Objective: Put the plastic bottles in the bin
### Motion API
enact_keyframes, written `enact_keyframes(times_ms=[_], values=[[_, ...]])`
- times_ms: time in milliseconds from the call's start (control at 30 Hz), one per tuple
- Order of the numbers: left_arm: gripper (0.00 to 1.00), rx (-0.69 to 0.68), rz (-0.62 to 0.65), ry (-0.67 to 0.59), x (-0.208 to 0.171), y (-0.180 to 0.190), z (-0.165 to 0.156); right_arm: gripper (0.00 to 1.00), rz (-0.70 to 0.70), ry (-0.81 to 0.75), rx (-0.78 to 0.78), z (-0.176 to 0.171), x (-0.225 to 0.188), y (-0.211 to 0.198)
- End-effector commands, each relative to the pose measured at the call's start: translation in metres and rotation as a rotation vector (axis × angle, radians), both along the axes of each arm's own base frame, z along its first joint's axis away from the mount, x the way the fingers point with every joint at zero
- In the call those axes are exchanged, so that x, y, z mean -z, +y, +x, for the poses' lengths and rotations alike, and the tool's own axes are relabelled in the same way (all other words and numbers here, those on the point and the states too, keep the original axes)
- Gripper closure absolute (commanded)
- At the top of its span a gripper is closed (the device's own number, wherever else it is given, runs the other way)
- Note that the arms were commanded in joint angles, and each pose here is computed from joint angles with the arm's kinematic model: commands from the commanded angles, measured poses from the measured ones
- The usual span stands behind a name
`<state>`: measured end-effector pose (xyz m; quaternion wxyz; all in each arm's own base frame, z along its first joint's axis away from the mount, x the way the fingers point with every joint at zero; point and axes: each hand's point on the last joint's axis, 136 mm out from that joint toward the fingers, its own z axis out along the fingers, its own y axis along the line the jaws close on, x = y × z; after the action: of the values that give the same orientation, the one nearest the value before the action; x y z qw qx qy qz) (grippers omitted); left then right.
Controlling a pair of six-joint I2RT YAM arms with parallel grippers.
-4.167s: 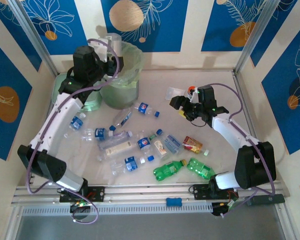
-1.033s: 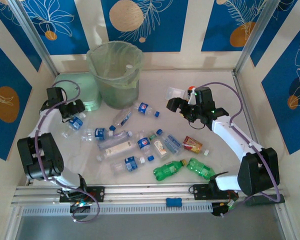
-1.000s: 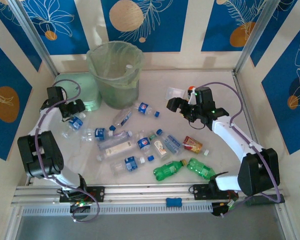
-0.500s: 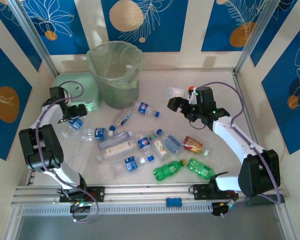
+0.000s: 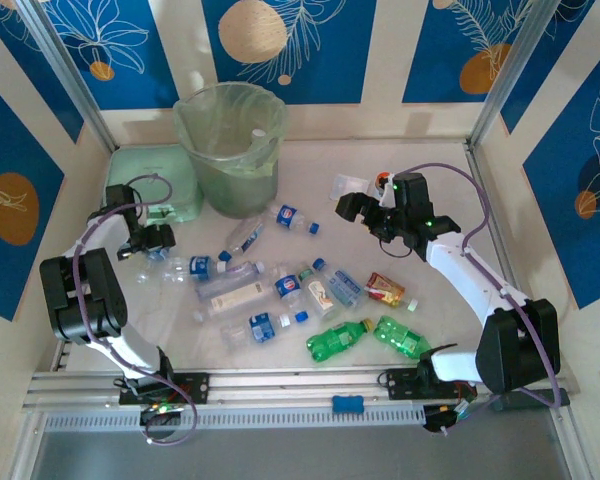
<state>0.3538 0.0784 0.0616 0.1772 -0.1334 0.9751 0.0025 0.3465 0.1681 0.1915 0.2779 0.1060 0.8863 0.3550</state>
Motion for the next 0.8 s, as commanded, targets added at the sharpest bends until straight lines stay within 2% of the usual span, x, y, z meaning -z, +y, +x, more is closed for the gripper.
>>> enact_keyframes(times_ms=[0, 300, 600, 767], values=[[0.07, 0.015, 0.017, 0.018, -0.001, -0.003, -0.008, 0.01, 0.012, -0.016, -0.008, 0.0, -0.004, -0.001], [0.13, 0.03, 0.039, 0.064, 0.011, -0.003, -0.005, 0.0, 0.009, -0.014, 0.005, -0.002, -0.003, -0.006], [0.13, 0.05, 0.072, 0.094, 0.019, -0.003, -0.007, 0.01, 0.014, -0.012, 0.013, -0.004, -0.002, -0.006], [0.29, 0.056, 0.084, 0.086, 0.016, -0.002, -0.007, 0.01, 0.011, -0.01, 0.015, -0.005, -0.001, -0.008]])
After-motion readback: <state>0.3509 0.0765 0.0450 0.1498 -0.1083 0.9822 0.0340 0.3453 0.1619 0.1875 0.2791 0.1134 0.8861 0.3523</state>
